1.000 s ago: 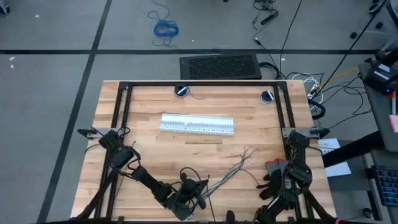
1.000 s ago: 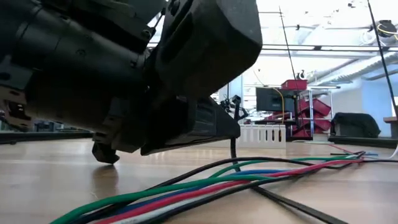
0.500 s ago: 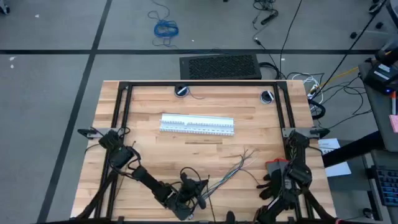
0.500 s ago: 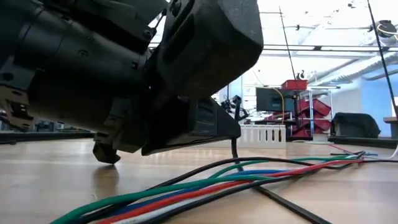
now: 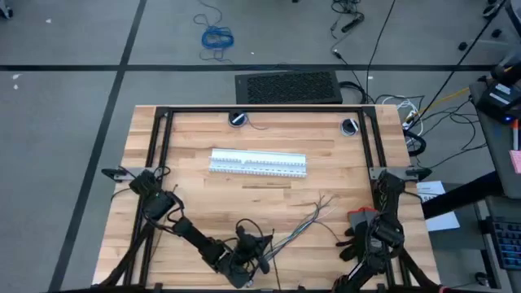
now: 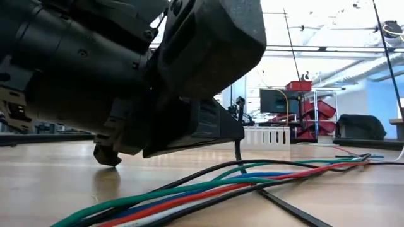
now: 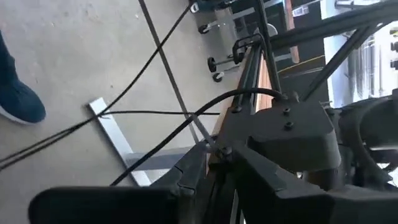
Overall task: Ziptie cables
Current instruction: Wrap the cables together using a zip tie
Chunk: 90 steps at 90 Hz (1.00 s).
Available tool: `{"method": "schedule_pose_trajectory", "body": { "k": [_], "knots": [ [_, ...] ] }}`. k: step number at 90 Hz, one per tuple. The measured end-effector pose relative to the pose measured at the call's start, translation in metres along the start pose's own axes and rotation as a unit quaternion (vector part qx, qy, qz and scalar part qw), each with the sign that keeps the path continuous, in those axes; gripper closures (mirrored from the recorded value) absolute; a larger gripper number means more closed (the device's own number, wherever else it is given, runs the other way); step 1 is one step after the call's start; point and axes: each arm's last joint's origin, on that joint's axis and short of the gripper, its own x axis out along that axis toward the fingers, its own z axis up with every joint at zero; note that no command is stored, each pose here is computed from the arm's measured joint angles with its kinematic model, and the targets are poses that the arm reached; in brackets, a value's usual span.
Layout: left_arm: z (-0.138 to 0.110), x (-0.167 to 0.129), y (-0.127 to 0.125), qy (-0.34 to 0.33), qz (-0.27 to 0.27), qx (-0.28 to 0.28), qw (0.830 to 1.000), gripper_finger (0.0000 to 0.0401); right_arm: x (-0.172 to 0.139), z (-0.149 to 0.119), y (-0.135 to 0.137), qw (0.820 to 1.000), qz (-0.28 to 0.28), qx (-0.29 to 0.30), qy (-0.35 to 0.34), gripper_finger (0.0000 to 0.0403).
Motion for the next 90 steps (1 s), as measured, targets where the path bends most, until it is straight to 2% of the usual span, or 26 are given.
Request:
{"method": "schedule_pose_trajectory", "body": {
  "k": [18,32,38,43,48,56,62,67,70,72,77,82,85,90],
  "knots": [
    [0.0,0.0,0.0,0.001,0.001,0.003,1.0,0.0401,-0.006,0.01,0.011,0.998,-0.024,-0.064,0.017,0.0339],
    [-0.001,0.0,0.001,0.003,0.004,0.011,1.0,0.0401,-0.01,0.017,0.026,0.989,-0.052,-0.128,0.052,0.0341],
    [-0.001,0.0,0.002,0.004,0.004,0.013,1.0,0.0401,-0.016,0.028,0.014,0.986,-0.075,-0.13,0.074,0.0343],
    [-0.001,0.0,0.002,0.004,0.005,0.014,1.0,0.0401,-0.02,0.041,-0.013,0.988,-0.082,-0.107,0.069,0.0348],
    [-0.001,0.0,0.002,0.004,0.005,0.014,1.0,0.0401,-0.029,0.056,-0.051,0.992,-0.091,-0.072,0.059,0.0356],
    [-0.001,0.0,0.002,0.004,0.005,0.014,1.0,0.0401,-0.056,0.075,-0.14,0.993,-0.11,0.013,0.033,0.0371],
    [-0.001,0.001,0.002,0.003,0.006,0.014,1.0,0.0401,-0.088,0.077,-0.23,0.986,-0.13,0.105,0.007,0.0385],
    [-0.001,0.001,0.002,0.003,0.006,0.014,1.0,0.0401,-0.099,0.076,-0.266,0.974,-0.146,0.174,-0.001,0.0397],
    [-0.001,0.001,0.002,0.004,0.006,0.013,1.0,0.0401,-0.104,0.074,-0.276,0.969,-0.15,0.197,-0.003,0.04],
    [-0.001,0.001,0.002,0.004,0.006,0.014,1.0,0.0401,-0.104,0.073,-0.275,0.969,-0.149,0.196,0.002,0.0401],
    [-0.001,0.001,0.002,0.004,0.006,0.015,1.0,0.0401,-0.097,0.074,-0.249,0.976,-0.136,0.169,0.008,0.0398],
    [-0.001,0.001,0.002,0.003,0.006,0.016,1.0,0.0401,-0.085,0.072,-0.205,0.988,-0.114,0.1,0.027,0.0394],
    [-0.001,0.001,0.002,0.003,0.006,0.018,1.0,0.0401,-0.079,0.073,-0.178,0.99,-0.104,0.087,0.031,0.0392],
    [-0.001,0.001,0.002,0.003,0.006,0.018,1.0,0.0401,-0.081,0.069,-0.162,0.993,-0.087,0.076,0.035,0.0391]
  ]
}}
